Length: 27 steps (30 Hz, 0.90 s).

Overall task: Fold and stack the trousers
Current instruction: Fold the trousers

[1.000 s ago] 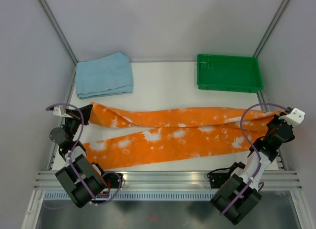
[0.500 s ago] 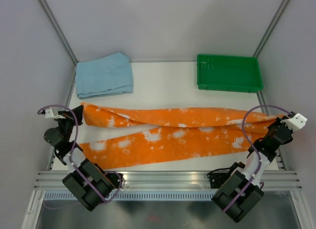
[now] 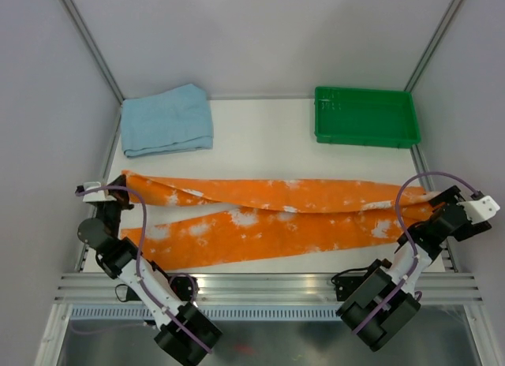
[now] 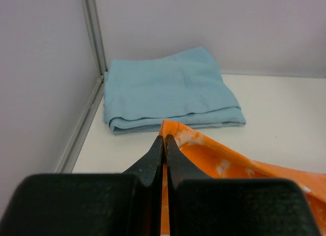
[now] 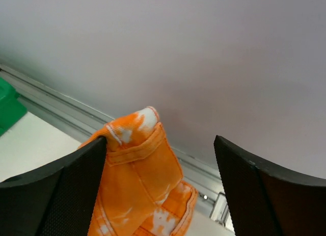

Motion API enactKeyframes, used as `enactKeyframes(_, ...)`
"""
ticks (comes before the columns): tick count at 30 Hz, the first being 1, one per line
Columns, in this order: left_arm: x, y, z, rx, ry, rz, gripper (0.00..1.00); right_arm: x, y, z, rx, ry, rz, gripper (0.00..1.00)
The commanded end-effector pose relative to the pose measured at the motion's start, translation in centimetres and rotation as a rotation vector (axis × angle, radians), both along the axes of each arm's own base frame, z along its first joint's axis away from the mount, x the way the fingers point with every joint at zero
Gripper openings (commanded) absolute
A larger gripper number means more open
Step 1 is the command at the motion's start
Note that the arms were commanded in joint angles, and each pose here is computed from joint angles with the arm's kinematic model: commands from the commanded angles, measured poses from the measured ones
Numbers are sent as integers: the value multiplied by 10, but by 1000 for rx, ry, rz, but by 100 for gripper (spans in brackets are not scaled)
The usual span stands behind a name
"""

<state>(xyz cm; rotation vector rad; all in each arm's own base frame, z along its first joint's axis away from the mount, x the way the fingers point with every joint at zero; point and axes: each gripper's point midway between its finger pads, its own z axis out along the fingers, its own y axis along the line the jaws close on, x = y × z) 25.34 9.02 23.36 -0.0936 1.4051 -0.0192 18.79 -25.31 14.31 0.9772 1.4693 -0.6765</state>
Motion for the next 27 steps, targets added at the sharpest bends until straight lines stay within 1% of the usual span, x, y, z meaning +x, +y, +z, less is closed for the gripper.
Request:
enactKeyframes(1,-4,-6,-18,222,131,-63,2,20,-1,57,-91,-134,75,94)
enactKeyframes(2,-3,-13,-22,215,156,-117,2,26,1,72,-115,-155,111,95)
enactKeyframes(3,-2,-22,-32,181,189,-197,2,28,1,80,-125,-166,116,95)
enactKeyframes(4,-4,-25,-35,188,211,-219,2,30,0,97,-154,-191,119,95)
enactKeyframes(5,-4,-26,-36,197,211,-220,2,31,0,104,-163,-202,123,96)
enactKeyframes(6,-5,-20,-33,215,206,-175,2,32,0,111,-168,-218,122,97)
enactKeyframes(8,-8,-17,-39,213,223,-136,2,36,2,126,-169,-256,139,98)
enactKeyframes(9,-10,-15,-37,222,229,-121,2,39,5,129,-168,-258,164,98)
enactKeyframes(10,-11,-16,-35,249,231,-121,2,50,15,131,-170,-252,237,98)
enactKeyframes(11,-14,-19,-42,223,259,-129,2,58,24,131,-171,-246,296,98)
enactKeyframes(13,-15,-20,-37,256,257,-134,2,75,42,126,-159,-238,421,98)
enactKeyframes(14,-16,-19,-38,266,264,-129,2,79,45,123,-145,-239,441,98)
enactKeyframes(15,-16,-13,-32,308,265,-103,2,83,47,115,-109,-230,452,98)
enactKeyframes(17,-16,-8,-37,336,301,-92,2,84,43,106,-44,-230,424,98)
enactKeyframes(18,-16,-3,-31,407,309,-83,2,83,41,93,8,-206,395,98)
enactKeyframes(19,-17,-2,-32,423,324,-85,2,79,34,92,20,-211,347,98)
enactKeyframes(21,-19,-6,-28,461,344,-117,2,78,34,88,41,-209,336,98)
enactKeyframes(24,-23,-22,-14,482,325,-187,2,86,41,88,69,-226,373,97)
enactKeyframes(27,-29,-25,-6,495,345,-179,2,95,47,77,117,-238,406,92)
